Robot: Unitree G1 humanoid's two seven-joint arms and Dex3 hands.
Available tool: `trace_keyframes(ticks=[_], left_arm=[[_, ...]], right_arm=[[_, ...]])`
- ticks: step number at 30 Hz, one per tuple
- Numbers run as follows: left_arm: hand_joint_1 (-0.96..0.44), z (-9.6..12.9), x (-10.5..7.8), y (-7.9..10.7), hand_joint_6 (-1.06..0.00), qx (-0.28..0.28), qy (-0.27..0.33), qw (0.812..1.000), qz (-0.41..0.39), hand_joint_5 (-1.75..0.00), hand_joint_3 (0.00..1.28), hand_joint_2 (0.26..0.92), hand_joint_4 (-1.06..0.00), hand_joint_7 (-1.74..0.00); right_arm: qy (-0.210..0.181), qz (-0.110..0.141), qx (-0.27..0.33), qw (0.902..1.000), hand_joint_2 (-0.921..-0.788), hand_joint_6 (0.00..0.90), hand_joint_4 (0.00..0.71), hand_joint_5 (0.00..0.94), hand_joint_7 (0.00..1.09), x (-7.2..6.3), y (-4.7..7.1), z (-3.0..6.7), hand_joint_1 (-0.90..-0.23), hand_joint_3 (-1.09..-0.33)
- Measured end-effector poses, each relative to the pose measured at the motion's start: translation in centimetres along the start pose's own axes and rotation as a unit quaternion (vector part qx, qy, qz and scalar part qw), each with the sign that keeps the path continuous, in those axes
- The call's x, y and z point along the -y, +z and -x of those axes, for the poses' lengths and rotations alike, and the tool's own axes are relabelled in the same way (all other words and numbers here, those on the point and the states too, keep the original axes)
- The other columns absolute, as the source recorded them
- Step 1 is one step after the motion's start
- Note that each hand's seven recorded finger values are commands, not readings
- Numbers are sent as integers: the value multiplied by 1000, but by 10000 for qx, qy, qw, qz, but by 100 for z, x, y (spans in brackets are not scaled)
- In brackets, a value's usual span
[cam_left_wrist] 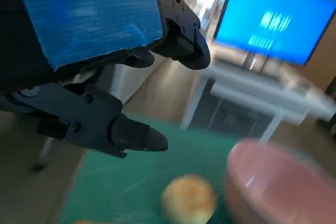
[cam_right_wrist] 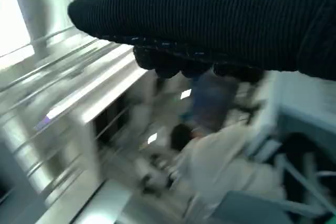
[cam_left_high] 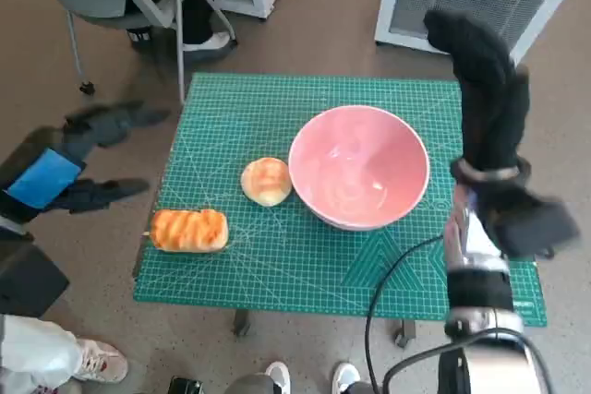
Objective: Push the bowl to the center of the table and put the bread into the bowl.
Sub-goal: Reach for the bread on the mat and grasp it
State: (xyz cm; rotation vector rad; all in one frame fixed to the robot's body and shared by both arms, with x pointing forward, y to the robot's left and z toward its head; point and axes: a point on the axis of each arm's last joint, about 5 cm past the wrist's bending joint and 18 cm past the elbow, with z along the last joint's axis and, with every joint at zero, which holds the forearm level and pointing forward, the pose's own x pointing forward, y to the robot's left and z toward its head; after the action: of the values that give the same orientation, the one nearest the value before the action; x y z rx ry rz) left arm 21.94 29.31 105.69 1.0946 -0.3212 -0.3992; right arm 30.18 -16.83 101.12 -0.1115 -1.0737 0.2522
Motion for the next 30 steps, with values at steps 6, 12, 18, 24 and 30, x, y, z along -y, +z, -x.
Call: trace_keyframes(ticks=[6, 12, 18, 24, 30], left_arm=[[-350, -29, 52, -11, -549, -208, -648, 9977, -72, 0, 3, 905, -416, -14], [-323, -63, 143, -30, -528, -470, -1268, 9908, -32, 0, 5, 913, -392, -2], [-297, -104, 240, -33, -505, -686, -1751, 9821, -136, 0, 1, 911, -378, 0], [-299, -144, 352, -34, -491, -885, -2074, 9735, -372, 0, 0, 903, -371, 0], [-313, -177, 477, -35, -484, -1194, -2250, 9653, -578, -1, 1, 904, -369, 0]], right_arm=[[283, 17, 452, 9986, -921, 29, 313, 21, 712, -48, 135, -2, -536, -715], [366, 57, 628, 9973, -921, 8, 308, 16, 753, -66, 203, 0, -527, -714], [404, 88, 638, 9971, -921, 0, 310, 16, 764, -81, 229, 7, -540, -712], [417, 55, 538, 9977, -921, -1, 312, 17, 761, -98, 233, 37, -553, -711], [377, 43, 483, 9981, -921, -1, 312, 17, 754, -98, 232, 44, -556, -709]])
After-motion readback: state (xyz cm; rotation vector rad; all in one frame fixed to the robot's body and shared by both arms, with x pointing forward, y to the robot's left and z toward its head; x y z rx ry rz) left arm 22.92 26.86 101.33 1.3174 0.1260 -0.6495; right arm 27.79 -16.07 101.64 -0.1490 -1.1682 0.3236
